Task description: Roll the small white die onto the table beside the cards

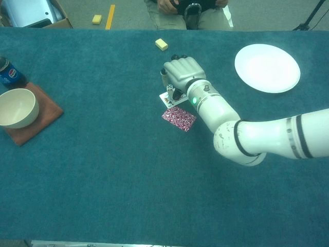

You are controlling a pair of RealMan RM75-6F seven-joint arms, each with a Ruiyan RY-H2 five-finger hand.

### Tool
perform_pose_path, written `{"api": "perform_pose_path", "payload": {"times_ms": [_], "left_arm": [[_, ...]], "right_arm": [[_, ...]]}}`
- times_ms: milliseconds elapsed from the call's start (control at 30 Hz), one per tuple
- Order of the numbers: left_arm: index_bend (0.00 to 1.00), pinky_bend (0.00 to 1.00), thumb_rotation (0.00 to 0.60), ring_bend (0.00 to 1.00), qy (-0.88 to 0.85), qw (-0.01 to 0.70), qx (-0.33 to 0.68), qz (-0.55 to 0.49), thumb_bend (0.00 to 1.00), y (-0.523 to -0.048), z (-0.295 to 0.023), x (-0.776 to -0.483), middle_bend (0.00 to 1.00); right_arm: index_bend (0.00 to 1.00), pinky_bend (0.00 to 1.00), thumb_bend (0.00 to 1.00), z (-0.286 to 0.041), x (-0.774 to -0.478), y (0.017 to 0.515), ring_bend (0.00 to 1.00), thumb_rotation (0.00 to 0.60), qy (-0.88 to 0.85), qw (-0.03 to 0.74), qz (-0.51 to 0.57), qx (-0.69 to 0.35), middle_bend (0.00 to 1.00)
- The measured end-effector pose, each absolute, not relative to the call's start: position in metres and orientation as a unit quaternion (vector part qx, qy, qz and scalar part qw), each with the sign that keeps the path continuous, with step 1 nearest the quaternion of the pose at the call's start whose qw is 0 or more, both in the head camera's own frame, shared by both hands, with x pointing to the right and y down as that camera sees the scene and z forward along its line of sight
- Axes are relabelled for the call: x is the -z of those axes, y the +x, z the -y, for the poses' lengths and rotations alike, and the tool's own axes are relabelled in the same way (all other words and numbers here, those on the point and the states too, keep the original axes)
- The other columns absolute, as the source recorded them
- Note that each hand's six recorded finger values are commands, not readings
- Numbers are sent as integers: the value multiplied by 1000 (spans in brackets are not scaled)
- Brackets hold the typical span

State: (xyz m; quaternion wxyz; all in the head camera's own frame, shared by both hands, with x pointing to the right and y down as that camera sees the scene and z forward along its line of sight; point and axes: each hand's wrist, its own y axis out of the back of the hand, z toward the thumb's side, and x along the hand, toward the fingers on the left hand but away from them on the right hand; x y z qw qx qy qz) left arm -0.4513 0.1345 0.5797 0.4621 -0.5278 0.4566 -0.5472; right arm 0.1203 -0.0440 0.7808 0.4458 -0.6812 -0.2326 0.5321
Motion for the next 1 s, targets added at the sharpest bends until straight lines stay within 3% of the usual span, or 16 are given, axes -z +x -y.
{"api": "perform_pose_path", "payload": {"times_ms": [433, 600, 667, 767, 833, 1000], "left_arm": [[60, 72, 600, 27, -531, 466, 542, -455, 337, -446, -136, -578, 87], [60, 72, 600, 27, -526, 467, 542, -459, 337, -447, -139, -575, 87], [60, 72, 600, 27, -525, 467, 543, -460, 337, -448, -140, -574, 88], [60, 72, 600, 27, -526, 467, 542, -461, 337, -449, -141, -572, 88], [60, 72, 600, 27, -526, 467, 541, -461, 337, -449, -142, -572, 88], [60, 72, 600, 27, -529, 466, 543, -456, 337, -448, -140, -575, 87]], "right_arm": [[508, 100, 372, 37, -725, 150, 57, 600, -690, 452, 251, -506, 278], [502, 100, 372, 40, -707, 141, 57, 600, -707, 459, 297, -449, 260], [438, 100, 372, 42, -694, 137, 51, 600, -712, 469, 324, -409, 226], [171, 97, 372, 43, -677, 134, 25, 600, -722, 477, 362, -347, 157], [97, 95, 372, 42, -671, 136, 24, 600, -727, 476, 378, -319, 154], [78, 94, 372, 39, -670, 152, 24, 600, -726, 471, 385, -320, 154]]}}
